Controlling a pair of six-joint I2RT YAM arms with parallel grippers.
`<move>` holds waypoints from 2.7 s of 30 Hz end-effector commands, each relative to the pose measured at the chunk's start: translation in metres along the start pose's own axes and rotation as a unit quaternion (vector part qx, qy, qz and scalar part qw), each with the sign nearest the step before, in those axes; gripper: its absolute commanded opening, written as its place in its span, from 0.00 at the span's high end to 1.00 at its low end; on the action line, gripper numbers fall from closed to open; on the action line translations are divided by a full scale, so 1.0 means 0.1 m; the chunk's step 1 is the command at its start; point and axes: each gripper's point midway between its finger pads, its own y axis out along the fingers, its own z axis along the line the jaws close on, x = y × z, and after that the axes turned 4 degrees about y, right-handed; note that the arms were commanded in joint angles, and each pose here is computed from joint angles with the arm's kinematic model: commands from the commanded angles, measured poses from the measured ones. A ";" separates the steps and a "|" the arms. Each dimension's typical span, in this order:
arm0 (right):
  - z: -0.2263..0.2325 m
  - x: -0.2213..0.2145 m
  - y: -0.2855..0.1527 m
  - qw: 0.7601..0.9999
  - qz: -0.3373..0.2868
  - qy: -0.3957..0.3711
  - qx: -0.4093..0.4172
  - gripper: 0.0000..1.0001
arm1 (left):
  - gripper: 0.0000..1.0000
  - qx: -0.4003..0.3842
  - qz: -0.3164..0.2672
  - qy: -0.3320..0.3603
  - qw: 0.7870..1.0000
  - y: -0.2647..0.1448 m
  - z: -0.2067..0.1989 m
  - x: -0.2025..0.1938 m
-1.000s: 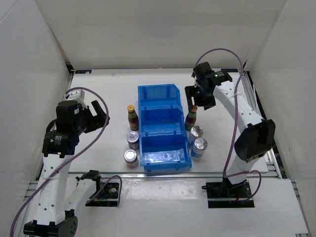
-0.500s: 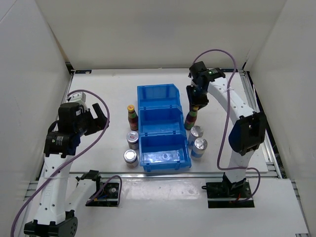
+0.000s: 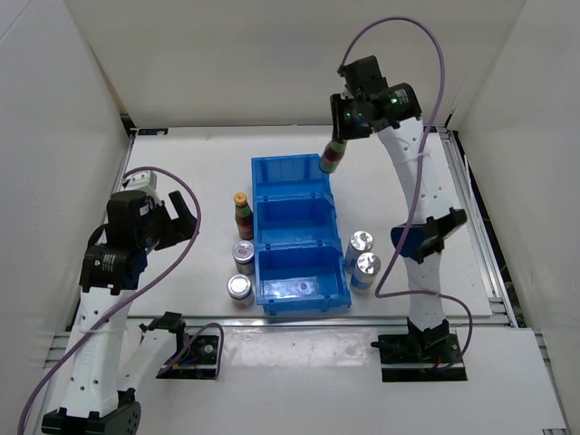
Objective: Organize the condiment bottles
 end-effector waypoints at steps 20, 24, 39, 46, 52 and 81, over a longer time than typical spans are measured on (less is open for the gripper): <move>0.37 -0.55 1.15 0.993 0.090 -0.045 -0.059 0.57 | 0.01 0.015 0.005 0.002 1.000 0.05 0.04 0.02; 0.40 -0.58 1.14 0.993 0.097 -0.031 -0.053 0.08 | 0.01 0.015 0.005 0.007 1.000 0.08 0.04 0.04; -0.32 0.02 -0.76 0.988 -0.066 0.038 -0.132 0.00 | 0.01 -0.169 0.011 0.015 0.986 0.46 -0.69 0.23; -0.34 -0.06 -0.67 0.993 -0.029 0.057 -0.097 0.00 | 0.01 -0.154 0.058 0.075 0.984 1.07 -1.06 0.36; -0.43 -0.07 -0.75 0.996 -0.017 0.065 -0.065 0.00 | 0.01 -0.106 0.072 0.094 0.987 1.42 -1.18 0.40; -0.66 -0.26 -0.52 0.990 0.067 0.125 -0.027 0.00 | 0.66 -0.034 0.128 0.139 0.981 1.69 -1.16 -0.08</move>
